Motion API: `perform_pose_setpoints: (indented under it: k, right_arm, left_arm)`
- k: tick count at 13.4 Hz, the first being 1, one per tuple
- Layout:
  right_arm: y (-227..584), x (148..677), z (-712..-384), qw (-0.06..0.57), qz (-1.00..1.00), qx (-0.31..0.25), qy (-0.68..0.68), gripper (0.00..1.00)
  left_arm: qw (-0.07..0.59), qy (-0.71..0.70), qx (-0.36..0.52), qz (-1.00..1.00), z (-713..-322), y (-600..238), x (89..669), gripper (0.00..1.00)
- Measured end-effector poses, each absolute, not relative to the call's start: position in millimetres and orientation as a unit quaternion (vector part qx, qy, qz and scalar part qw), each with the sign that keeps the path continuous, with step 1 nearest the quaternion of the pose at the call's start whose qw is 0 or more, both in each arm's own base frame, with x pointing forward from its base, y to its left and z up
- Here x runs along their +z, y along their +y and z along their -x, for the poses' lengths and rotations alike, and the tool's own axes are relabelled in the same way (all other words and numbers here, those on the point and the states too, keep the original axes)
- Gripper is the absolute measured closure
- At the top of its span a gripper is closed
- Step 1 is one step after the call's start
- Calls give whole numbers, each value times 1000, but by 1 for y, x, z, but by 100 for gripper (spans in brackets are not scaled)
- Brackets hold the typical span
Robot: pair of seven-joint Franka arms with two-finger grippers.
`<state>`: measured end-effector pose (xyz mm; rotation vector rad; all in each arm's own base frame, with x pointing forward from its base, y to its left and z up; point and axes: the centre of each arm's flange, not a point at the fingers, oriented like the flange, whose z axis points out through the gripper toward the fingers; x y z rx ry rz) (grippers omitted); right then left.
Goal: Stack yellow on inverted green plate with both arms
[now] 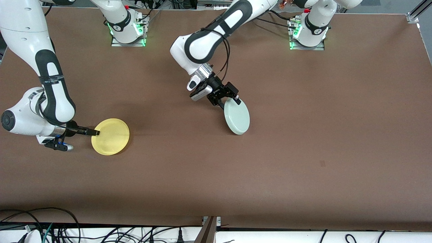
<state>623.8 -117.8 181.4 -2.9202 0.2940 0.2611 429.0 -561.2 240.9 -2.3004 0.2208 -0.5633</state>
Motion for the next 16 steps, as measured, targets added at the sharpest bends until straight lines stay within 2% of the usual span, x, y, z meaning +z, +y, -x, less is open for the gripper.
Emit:
perform_pose_setpoints:
  k: [1, 3, 6, 7, 11, 16]
  right_arm:
    - [-116, 180, -623, 98, 986, 89, 98, 37]
    - [-113, 179, -623, 99, 986, 91, 95, 57]
    - [-111, 180, -623, 100, 986, 90, 95, 94]
    - [-111, 183, -624, 102, 986, 89, 95, 98]
    - [-109, 198, -629, 105, 987, 81, 88, 98]
    - [-89, 244, -647, 120, 988, 79, 63, 98]
  left_arm:
    - [334, 57, -210, 917, -434, -563, 240, 0]
    - [250, 1, -201, 947, -448, -567, 237, 0]
    - [149, -71, -184, 969, -472, -569, 243, 0]
    - [133, -93, -170, 972, -479, -566, 246, 0]
    - [93, -134, -154, 975, -535, -524, 302, 0]
    - [67, -64, -91, 992, -628, -391, 379, 0]
